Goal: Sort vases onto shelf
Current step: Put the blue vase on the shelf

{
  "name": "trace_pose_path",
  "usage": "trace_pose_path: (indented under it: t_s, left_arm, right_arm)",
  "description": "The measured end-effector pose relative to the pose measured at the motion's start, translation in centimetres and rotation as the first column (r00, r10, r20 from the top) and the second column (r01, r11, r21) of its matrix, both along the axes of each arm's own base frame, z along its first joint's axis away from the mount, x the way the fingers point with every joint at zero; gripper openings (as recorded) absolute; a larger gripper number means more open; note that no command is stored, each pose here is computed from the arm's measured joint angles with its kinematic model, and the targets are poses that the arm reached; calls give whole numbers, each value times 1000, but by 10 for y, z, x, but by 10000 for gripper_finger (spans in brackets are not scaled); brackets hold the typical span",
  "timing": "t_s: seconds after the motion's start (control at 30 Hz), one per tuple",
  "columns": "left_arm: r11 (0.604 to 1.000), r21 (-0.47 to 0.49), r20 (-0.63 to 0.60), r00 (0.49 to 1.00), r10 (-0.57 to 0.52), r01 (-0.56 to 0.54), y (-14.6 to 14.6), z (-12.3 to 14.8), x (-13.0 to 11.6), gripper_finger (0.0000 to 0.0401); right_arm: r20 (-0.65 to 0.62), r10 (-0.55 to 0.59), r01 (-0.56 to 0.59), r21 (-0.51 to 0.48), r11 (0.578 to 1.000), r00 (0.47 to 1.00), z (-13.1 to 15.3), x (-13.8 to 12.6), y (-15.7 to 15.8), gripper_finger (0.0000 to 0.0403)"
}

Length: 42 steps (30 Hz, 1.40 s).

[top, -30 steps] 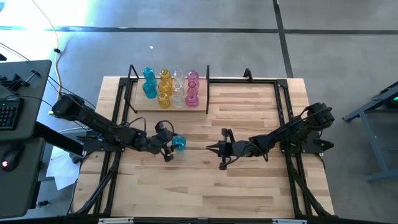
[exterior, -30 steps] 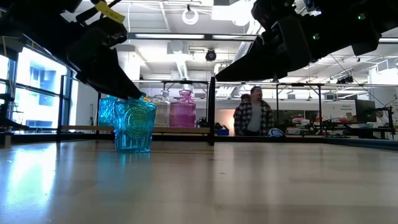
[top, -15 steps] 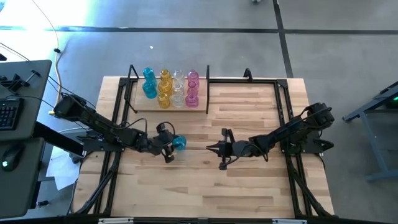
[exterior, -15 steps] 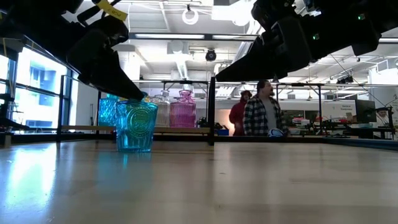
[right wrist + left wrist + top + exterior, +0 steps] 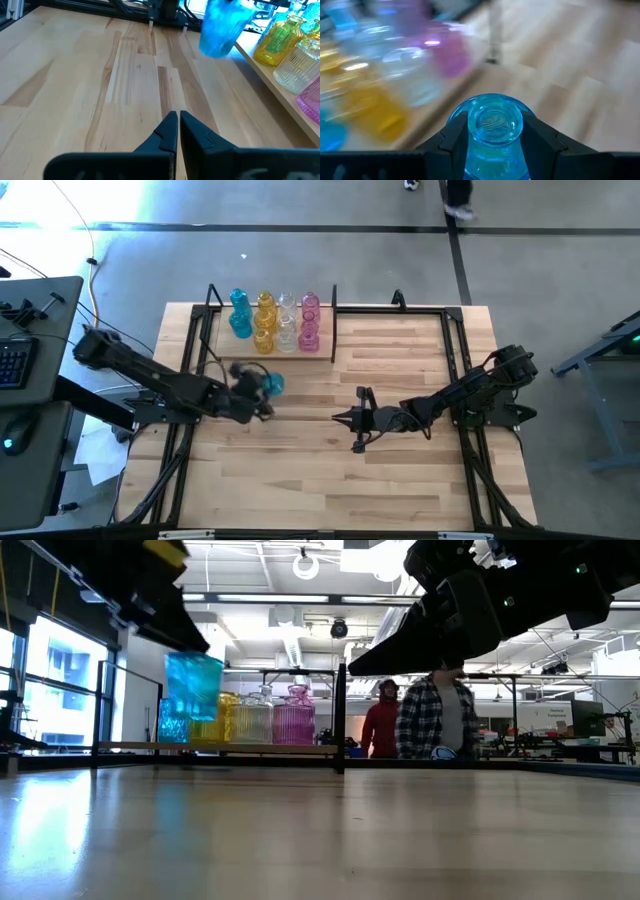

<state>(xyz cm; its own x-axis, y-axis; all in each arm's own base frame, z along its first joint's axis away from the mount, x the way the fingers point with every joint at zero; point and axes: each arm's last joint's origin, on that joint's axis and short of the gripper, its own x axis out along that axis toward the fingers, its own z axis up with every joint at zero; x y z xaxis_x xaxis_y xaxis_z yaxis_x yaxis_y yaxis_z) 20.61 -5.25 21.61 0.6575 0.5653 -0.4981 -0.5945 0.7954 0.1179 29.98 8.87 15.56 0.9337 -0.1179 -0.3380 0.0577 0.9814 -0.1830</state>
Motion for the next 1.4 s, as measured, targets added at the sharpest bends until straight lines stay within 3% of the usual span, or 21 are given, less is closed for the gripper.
trace_pose_path:
  t_s: [0.13, 0.3, 0.5, 0.77, 0.9, 1.13, 1.4]
  left_arm:
    - [985, -18, 46, 984, 172, -171, 12, 14, -26, 132]
    - [950, -16, 83, 946, 312, -312, 22, 17, -50, 132]
    - [909, 16, 84, 906, 414, -416, 30, 13, -59, 132]
    - [826, 0, 30, 825, 564, -564, 52, 2, -65, 132]
    - [797, -6, 19, 796, 604, -604, 60, -7, -70, 132]
    - [803, -19, 31, 802, 596, -596, 66, -9, -64, 132]
    - [779, -2, 11, 779, 627, -627, 85, -7, -58, 132]
  right_arm:
    - [-1, 4, -4, 1, 1000, 1000, 0, 0, 0, 0]
    - [-1, 7, -7, 4, 1000, 1000, 0, 0, 0, 0]
    - [-2, 8, -8, 6, 1000, 1000, 0, 0, 0, 0]
    - [-1, 8, -8, 11, 1000, 1000, 0, 0, 0, 0]
    - [-3, 8, -8, 11, 1000, 1000, 0, 0, 0, 0]
    - [-3, 8, -8, 11, 1000, 1000, 0, 0, 0, 0]
    - [-3, 8, -8, 10, 1000, 1000, 0, 0, 0, 0]
